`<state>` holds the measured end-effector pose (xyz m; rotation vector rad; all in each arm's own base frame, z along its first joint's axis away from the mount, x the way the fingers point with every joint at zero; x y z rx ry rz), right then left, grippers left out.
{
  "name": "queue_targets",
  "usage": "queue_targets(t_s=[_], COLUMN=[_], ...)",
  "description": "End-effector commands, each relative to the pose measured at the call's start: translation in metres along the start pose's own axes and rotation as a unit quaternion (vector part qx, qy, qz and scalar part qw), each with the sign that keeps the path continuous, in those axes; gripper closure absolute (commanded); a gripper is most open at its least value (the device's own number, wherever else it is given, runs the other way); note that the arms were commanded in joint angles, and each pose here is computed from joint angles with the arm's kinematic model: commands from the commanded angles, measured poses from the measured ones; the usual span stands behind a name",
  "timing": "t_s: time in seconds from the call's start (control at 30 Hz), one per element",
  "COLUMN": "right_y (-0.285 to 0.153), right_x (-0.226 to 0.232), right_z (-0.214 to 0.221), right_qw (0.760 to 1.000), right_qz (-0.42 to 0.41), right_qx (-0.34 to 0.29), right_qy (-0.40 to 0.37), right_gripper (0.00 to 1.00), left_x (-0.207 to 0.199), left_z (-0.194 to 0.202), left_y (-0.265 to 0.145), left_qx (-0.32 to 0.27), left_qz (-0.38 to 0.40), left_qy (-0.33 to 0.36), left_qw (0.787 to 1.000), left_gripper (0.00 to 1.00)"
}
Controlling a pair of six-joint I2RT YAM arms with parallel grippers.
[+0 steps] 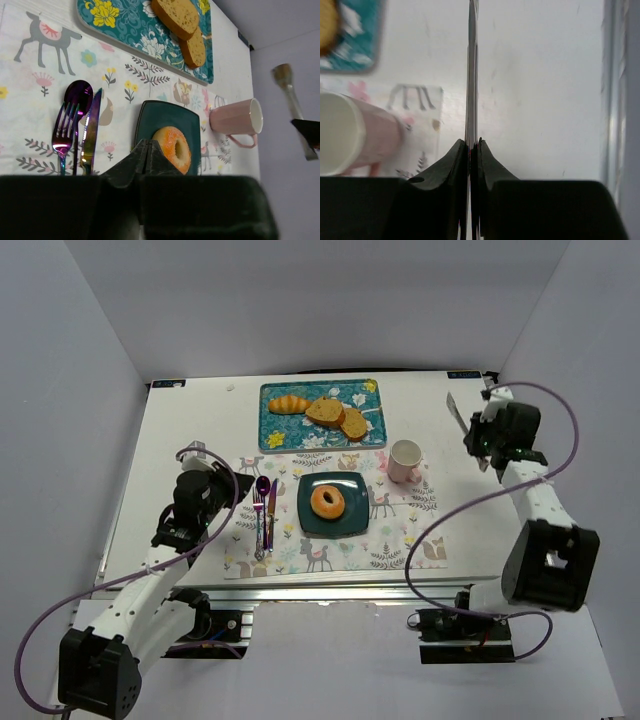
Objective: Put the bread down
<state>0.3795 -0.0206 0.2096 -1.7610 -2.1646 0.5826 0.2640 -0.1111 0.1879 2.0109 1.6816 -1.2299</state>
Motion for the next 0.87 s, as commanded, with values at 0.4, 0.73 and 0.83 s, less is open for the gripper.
queue_targets(t_s=[0.4,0.73,0.83], right_y=[0.05,0.021,0.014], right_x=[-0.03,-0.046,-0.052], right_z=[0.132,0.069,0.04], right_qw=[0.991,0.992,0.992], right_qz=[0.045,0.078,0.091], right_qx=[0.122,0.099,0.083], right_qy=[0.02,-0.007,-0.008], right_gripper=[0.33,0.1,0.1], left_x=[-0.015,-0.016,-0.02], left_z=[-0.017,-0.019,-0.017], left_y=[-0.006,0.001,0.008], left_qx=[-0.025,-0.021,-0.013], left_qz=[0.008,0.007,0.023], left_qy=[0.008,0.014,0.013], left_qw=[1.0,1.0,1.0], left_gripper=[0.45,0.37,0.36])
Point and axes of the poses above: each gripper's point midway between its finger pads, its own y axis out along the fingers, its own x axis along the line the jaws close on, z = x × y, the point moved 4 cm from there along -y, back along the fingers, and after that the axes turned 2 degrees about -y, right-handed, at the moved point
